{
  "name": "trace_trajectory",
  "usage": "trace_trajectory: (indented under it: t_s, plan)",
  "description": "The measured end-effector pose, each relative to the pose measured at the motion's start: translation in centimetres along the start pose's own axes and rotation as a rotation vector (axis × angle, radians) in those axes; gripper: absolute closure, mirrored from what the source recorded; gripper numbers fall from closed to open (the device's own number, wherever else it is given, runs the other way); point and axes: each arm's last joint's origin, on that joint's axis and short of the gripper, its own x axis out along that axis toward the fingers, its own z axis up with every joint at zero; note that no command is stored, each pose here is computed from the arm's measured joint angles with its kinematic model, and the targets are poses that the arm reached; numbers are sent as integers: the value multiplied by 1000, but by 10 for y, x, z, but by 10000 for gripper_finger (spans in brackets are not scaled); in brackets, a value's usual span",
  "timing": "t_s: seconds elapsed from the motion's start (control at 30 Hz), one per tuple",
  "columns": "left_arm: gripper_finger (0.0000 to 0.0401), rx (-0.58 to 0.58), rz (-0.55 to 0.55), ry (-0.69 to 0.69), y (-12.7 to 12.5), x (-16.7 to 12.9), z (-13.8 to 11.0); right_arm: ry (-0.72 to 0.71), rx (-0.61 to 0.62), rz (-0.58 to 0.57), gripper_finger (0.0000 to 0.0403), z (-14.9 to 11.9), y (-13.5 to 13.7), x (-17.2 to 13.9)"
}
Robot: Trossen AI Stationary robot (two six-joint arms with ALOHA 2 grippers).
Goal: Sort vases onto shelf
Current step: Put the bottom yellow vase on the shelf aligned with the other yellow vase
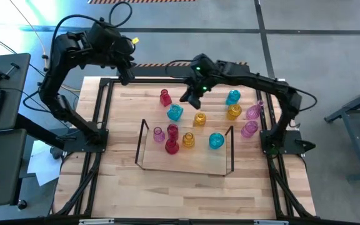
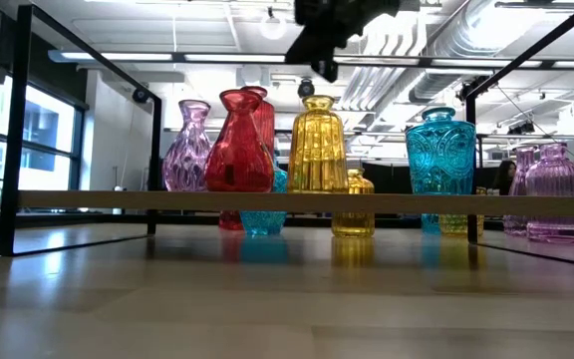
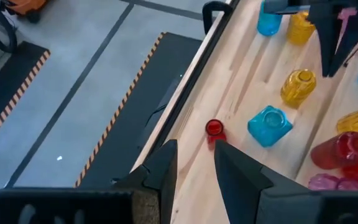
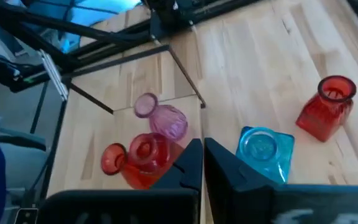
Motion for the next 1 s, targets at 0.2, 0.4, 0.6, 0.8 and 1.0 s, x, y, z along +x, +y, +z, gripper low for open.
trace_trajectory:
  t_s: [0.2,0.4,0.6,0.8,1.0]
  plan:
    - [302,47,-3,52,1,14,-2,191,-12,-122,402,14,-15,16]
    - [302,79,-16,133,-1,33,-6,516,10,-462,402,13,-27,6]
    - [302,85,-76,181,-5,47,-10,496,170,-548,403,12,-47,-30]
    - [302,136,-115,185,-7,50,-11,490,309,-404,403,-1,-69,-43]
    - [302,141,-108,187,-3,50,-12,647,352,-379,403,-29,-80,-16]
